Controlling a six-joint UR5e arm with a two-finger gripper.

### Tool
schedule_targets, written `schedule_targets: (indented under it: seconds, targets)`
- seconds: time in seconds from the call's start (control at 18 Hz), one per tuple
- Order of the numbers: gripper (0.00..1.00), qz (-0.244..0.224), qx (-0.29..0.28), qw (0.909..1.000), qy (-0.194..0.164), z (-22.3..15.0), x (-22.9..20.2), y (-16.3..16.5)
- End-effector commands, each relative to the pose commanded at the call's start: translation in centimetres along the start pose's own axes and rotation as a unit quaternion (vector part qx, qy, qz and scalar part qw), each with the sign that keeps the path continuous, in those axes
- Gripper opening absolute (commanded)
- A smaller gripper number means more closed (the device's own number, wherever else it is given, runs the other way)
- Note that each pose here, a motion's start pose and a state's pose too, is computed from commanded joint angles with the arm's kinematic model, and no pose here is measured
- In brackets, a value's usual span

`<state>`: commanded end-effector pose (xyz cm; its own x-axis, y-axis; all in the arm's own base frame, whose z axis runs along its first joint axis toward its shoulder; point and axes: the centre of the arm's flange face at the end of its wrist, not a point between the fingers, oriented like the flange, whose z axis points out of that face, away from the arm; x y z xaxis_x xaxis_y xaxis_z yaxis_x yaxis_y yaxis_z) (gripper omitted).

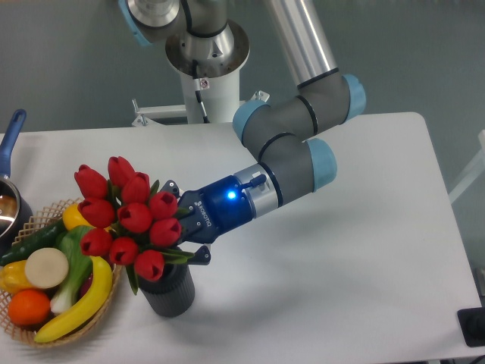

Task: Insert the flowers into the vase
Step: 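Lower the tulip stems into the vase opening with the gripper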

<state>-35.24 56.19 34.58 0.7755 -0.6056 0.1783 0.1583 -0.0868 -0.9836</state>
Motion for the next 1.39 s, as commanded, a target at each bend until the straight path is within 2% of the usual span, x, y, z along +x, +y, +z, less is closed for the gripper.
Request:
schedule_targets:
  seconds: [0.56, 1.0, 1.39]
  targets:
    - [0.33, -0.014, 0.001, 0.9999, -0.007, -0.8, -0.3, 2.8]
    - [0.33, -0.004, 0.001, 1.0, -0.007, -0.8, -1.4, 4.7]
    - [0.33, -0.004, 0.0, 1.0, -0.008, -0.9, -1.8, 5.1]
